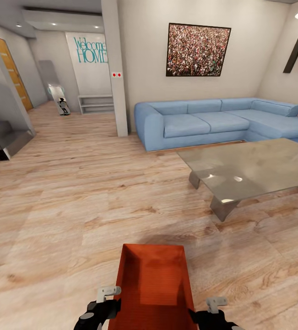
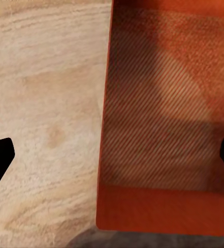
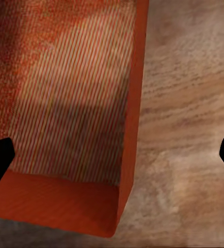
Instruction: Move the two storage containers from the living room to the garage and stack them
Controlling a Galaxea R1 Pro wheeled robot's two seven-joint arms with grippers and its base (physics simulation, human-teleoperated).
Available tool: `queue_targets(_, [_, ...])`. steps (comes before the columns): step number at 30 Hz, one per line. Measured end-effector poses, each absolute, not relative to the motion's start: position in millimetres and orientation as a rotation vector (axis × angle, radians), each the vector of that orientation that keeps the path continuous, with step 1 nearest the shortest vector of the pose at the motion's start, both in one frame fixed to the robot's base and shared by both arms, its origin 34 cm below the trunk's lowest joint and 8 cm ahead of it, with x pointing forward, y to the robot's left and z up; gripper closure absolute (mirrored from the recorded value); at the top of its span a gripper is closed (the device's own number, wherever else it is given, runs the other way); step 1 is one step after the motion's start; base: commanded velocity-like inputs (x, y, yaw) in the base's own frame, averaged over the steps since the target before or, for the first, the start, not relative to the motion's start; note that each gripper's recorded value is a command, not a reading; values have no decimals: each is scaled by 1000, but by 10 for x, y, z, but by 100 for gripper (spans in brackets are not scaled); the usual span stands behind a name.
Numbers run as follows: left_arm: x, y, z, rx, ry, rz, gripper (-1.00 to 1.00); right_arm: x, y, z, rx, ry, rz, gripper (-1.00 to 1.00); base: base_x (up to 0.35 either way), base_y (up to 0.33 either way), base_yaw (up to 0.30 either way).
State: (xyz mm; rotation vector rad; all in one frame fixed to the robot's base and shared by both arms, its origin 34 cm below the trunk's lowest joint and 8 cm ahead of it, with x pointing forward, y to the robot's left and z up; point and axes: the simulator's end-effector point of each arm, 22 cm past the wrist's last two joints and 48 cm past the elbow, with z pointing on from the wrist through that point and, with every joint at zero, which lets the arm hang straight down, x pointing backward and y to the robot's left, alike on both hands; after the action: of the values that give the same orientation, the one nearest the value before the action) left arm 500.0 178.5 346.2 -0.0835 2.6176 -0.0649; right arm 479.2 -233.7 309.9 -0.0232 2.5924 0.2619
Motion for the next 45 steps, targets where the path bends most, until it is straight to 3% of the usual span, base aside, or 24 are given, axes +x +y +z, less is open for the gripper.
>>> queue_targets(45, [4825,1785,2970,-85,2650,-64,-100,4595,-2370,2601,-21,2630,240,-100,0,0,0])
